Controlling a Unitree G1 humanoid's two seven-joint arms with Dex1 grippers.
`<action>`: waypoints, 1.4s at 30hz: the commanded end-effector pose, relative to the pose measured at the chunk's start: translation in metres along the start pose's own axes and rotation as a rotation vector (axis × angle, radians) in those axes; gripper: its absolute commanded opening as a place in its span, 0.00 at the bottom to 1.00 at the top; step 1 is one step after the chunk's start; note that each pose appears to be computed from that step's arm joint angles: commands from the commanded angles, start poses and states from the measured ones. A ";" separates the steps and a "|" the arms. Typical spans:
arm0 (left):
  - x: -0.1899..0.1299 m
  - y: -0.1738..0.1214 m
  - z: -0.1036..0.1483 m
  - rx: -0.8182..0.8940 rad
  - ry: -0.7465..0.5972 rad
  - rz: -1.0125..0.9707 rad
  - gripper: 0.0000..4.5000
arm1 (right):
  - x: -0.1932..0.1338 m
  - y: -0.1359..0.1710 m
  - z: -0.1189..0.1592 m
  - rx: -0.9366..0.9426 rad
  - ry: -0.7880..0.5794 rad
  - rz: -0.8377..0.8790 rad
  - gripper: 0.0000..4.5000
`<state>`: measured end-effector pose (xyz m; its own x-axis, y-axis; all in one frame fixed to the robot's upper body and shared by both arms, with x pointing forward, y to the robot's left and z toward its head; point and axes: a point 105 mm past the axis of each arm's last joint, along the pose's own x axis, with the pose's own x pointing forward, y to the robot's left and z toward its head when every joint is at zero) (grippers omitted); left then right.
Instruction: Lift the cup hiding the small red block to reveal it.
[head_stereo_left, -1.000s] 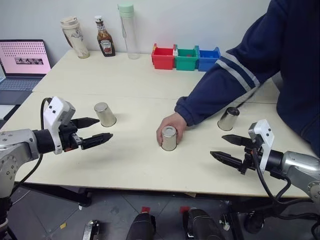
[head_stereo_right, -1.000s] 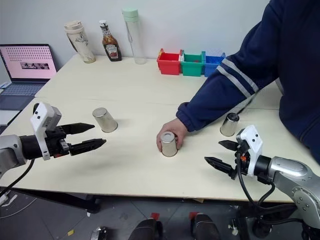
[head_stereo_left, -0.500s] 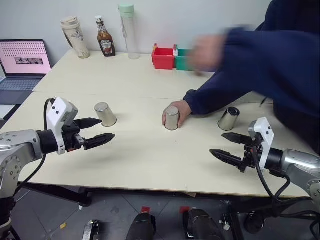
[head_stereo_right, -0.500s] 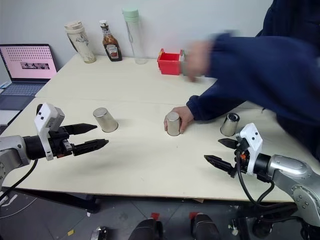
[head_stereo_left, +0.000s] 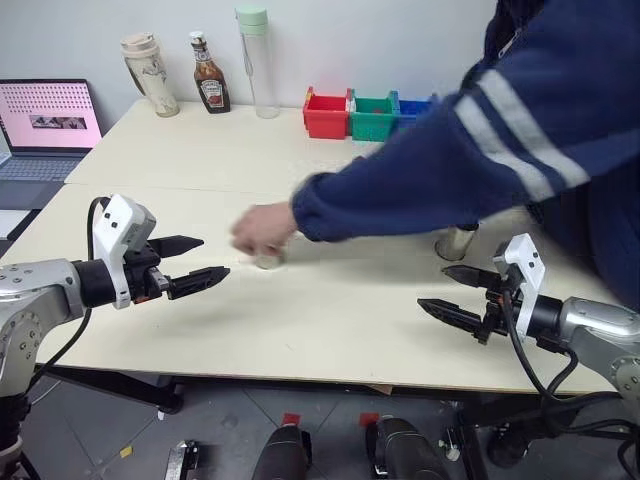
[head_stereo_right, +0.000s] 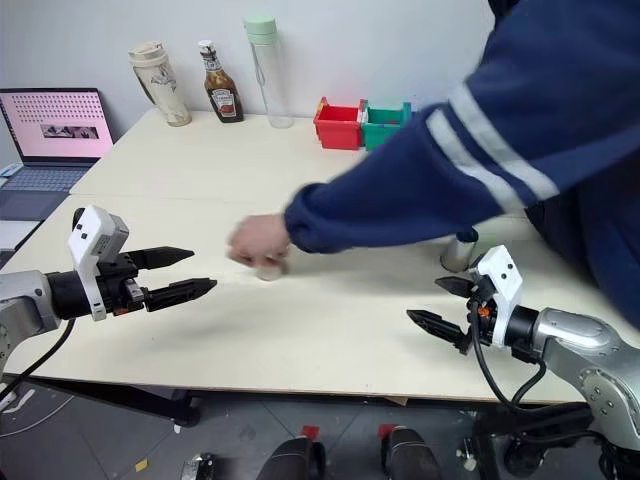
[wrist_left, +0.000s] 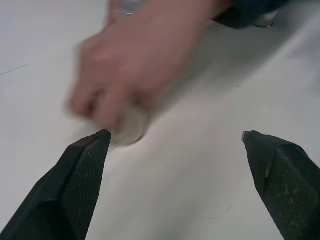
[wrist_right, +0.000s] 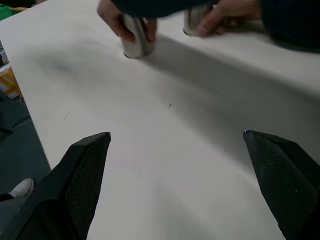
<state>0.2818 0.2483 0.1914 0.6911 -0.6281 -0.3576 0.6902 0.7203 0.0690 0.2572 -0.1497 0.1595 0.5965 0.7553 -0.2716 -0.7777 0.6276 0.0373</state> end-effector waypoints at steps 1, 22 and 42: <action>-0.011 0.007 0.010 0.062 -0.017 0.056 0.99 | -0.001 0.001 0.009 -0.038 -0.035 -0.001 1.00; -0.045 0.037 -0.009 0.084 0.017 0.244 0.99 | 0.005 0.017 0.025 -0.064 -0.062 0.106 1.00; 0.049 0.053 -0.012 -0.001 -0.304 0.453 0.99 | 0.029 0.058 0.058 -0.275 -0.252 0.361 1.00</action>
<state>0.3460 0.2619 0.1601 0.9494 -0.3118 -0.0362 0.3139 0.9419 0.1193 0.2447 -0.0842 0.1995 0.3083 0.9488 -0.0685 -0.9469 0.2992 -0.1180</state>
